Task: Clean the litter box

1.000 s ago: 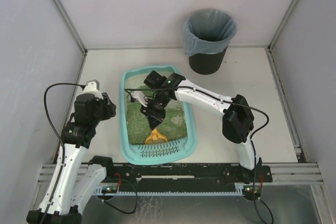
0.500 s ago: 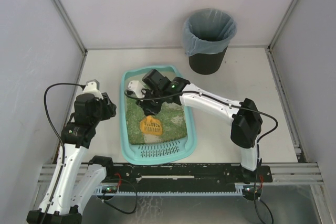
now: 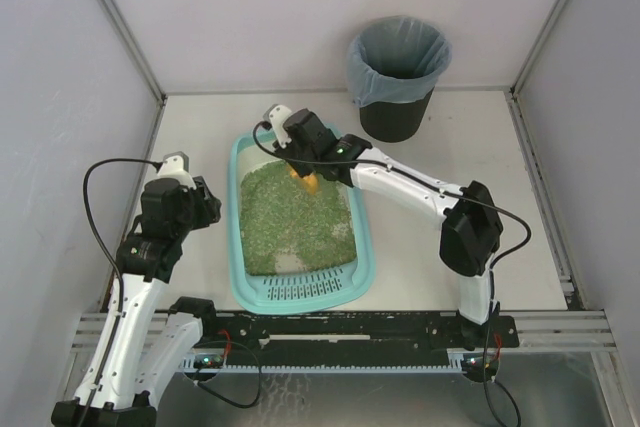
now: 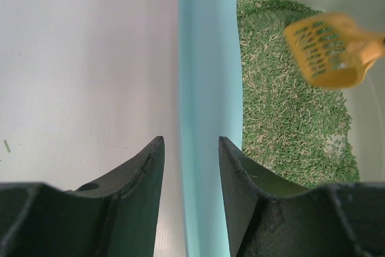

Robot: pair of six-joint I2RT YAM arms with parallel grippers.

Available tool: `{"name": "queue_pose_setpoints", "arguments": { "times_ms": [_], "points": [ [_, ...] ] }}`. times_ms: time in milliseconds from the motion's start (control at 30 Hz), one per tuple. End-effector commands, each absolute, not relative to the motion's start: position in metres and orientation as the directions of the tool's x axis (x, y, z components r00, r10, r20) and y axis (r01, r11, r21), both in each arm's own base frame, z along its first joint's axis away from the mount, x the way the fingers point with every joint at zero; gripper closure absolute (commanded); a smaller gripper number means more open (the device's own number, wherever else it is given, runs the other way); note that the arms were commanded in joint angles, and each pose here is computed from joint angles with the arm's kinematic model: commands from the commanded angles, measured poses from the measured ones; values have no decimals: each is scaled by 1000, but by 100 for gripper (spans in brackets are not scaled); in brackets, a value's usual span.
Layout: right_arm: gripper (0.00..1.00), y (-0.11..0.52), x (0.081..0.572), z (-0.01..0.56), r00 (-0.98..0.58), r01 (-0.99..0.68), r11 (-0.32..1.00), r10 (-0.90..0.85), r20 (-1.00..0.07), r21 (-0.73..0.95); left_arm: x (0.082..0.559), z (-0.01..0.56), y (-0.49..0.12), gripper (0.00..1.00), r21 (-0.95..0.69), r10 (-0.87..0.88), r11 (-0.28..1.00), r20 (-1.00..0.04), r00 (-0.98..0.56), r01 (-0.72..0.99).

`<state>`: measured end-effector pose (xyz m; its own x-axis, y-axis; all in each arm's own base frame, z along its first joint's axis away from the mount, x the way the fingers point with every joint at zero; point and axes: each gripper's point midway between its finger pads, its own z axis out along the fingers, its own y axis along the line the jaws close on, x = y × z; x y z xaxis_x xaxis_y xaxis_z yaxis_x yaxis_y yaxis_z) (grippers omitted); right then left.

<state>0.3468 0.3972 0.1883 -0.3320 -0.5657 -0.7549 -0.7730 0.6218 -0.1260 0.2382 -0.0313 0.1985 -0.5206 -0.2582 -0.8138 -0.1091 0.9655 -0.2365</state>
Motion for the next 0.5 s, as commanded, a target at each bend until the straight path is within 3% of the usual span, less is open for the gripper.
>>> {"name": "queue_pose_setpoints", "arguments": {
  "times_ms": [0, 467],
  "points": [
    [100, 362, 390, 251, -292, -544, 812, -418, -860, -210, 241, 200, -30, 54, -248, -270, 962, -818, -507, -112],
    [100, 367, 328, 297, -240, -678, 735, -260, -935, -31, 241, 201, -30, 54, -252, -273, 961, -820, -503, -111]
  ]
}}
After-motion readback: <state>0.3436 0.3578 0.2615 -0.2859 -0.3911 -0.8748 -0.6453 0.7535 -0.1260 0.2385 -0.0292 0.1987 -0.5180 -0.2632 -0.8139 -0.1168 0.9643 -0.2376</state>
